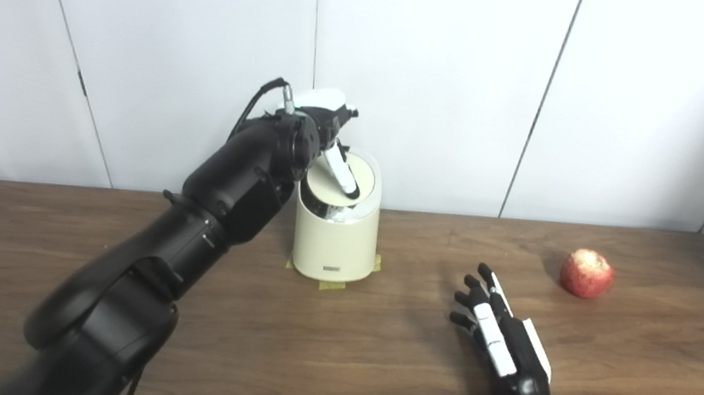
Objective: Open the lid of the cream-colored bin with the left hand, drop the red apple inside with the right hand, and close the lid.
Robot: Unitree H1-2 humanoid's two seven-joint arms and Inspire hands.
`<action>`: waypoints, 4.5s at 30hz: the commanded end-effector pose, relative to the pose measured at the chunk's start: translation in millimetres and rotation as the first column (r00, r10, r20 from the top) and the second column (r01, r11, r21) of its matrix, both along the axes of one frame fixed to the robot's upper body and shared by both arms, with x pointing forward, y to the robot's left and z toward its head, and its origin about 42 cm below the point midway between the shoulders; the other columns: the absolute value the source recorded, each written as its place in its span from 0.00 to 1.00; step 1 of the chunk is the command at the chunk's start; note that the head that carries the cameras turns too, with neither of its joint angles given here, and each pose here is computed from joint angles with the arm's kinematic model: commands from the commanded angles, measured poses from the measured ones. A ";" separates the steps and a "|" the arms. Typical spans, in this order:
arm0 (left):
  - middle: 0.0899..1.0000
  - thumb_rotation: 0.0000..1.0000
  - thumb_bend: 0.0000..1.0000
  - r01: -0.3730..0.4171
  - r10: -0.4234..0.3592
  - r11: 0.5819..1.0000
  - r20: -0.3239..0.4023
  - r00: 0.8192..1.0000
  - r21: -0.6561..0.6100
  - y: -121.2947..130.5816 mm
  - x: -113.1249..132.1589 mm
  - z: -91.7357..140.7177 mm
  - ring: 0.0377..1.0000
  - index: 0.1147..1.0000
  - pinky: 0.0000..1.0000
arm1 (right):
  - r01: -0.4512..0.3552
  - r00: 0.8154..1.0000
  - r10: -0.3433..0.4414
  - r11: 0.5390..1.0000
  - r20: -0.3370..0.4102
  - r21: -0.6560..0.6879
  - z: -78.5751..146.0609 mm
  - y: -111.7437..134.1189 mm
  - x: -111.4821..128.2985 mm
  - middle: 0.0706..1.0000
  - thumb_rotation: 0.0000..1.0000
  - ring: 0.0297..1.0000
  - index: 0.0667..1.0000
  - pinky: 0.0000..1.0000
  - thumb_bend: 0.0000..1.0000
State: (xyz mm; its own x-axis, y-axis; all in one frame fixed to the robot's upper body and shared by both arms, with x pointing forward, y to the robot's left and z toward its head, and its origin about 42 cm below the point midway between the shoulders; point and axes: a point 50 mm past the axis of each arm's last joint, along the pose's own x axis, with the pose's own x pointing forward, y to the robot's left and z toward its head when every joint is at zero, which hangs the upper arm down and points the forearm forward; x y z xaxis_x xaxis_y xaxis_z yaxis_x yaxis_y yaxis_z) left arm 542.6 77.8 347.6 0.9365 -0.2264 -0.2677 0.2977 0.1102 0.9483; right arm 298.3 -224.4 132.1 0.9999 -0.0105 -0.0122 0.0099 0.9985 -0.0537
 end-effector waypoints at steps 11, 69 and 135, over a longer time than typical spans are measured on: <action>1.00 0.07 0.95 0.032 -0.038 0.998 0.121 0.992 0.047 -2.2 2.8 41.0 1.00 1.00 1.00 | -0.005 0.997 0.006 1.000 0.083 -0.014 19.9 -0.9 5.1 0.93 0.86 0.88 0.97 0.79 0.52; 1.00 0.11 0.94 0.053 -0.067 0.990 0.116 0.991 0.128 -7.1 3.8 44.9 1.00 0.97 1.00 | -0.004 0.997 0.004 1.000 0.071 -0.005 24.0 0.4 4.0 0.93 0.85 0.88 0.97 0.79 0.54; 0.87 0.29 0.46 0.021 0.253 0.666 0.253 0.934 -0.746 149.6 -83.3 -56.1 0.84 0.87 0.77 | 0.013 0.995 -0.013 1.000 0.095 0.009 31.7 -0.7 5.6 0.92 0.83 0.88 0.97 0.78 0.54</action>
